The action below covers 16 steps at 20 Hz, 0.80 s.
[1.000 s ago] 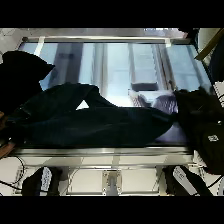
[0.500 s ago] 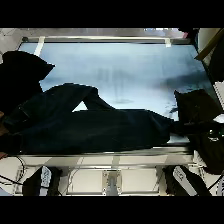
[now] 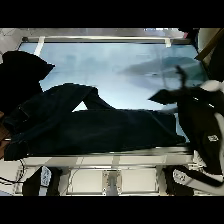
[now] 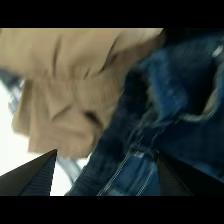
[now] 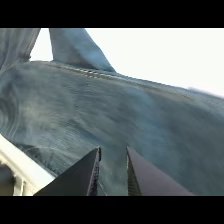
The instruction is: Fold the clothes and pants, and hang the long-sleeved shirts on hangers.
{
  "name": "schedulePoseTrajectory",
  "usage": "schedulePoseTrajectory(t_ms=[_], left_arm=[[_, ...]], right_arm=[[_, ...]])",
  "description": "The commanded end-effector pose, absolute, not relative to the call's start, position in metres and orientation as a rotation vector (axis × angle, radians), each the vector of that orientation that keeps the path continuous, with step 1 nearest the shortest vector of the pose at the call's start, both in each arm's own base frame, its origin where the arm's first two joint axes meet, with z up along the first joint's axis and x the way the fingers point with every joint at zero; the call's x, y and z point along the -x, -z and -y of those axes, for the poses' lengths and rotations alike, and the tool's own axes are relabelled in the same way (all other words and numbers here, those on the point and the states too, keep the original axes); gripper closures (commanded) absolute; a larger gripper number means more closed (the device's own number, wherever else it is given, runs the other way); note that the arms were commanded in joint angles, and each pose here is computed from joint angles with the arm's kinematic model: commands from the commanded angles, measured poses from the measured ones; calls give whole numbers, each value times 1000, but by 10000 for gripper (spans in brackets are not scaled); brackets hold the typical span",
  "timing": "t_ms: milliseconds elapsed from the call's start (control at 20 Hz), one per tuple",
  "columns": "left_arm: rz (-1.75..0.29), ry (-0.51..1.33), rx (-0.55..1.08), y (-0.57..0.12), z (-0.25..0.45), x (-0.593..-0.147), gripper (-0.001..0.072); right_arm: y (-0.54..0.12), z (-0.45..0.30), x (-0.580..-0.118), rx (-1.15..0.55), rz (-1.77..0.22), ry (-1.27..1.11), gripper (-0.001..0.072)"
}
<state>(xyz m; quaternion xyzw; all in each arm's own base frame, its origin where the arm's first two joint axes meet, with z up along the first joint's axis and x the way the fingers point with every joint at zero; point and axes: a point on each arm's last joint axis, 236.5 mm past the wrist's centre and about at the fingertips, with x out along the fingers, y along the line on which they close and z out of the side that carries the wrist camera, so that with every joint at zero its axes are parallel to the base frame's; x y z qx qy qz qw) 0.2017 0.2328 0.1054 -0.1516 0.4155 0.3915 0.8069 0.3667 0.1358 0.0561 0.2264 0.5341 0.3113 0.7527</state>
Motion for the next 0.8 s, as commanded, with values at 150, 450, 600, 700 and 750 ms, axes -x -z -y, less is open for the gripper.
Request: schedulePoseTrajectory(t_ms=[150,450,600,700,750], left_arm=[[-847,-813,347,-109,-237,-219,7],[-847,-811,350,-108,-237,-220,6],[-846,-810,352,-108,-236,-220,7],[-846,-809,353,-108,-236,-220,6],[-846,-809,352,-108,-236,-220,6]], right_arm=[[61,-289,-421,-287,-1385,-912,323],[94,-303,-457,102,-1425,-822,324],[105,-300,-431,117,-1531,-855,324],[104,-307,-427,101,-1533,-875,324],[100,-314,-424,80,-1529,-902,324]])
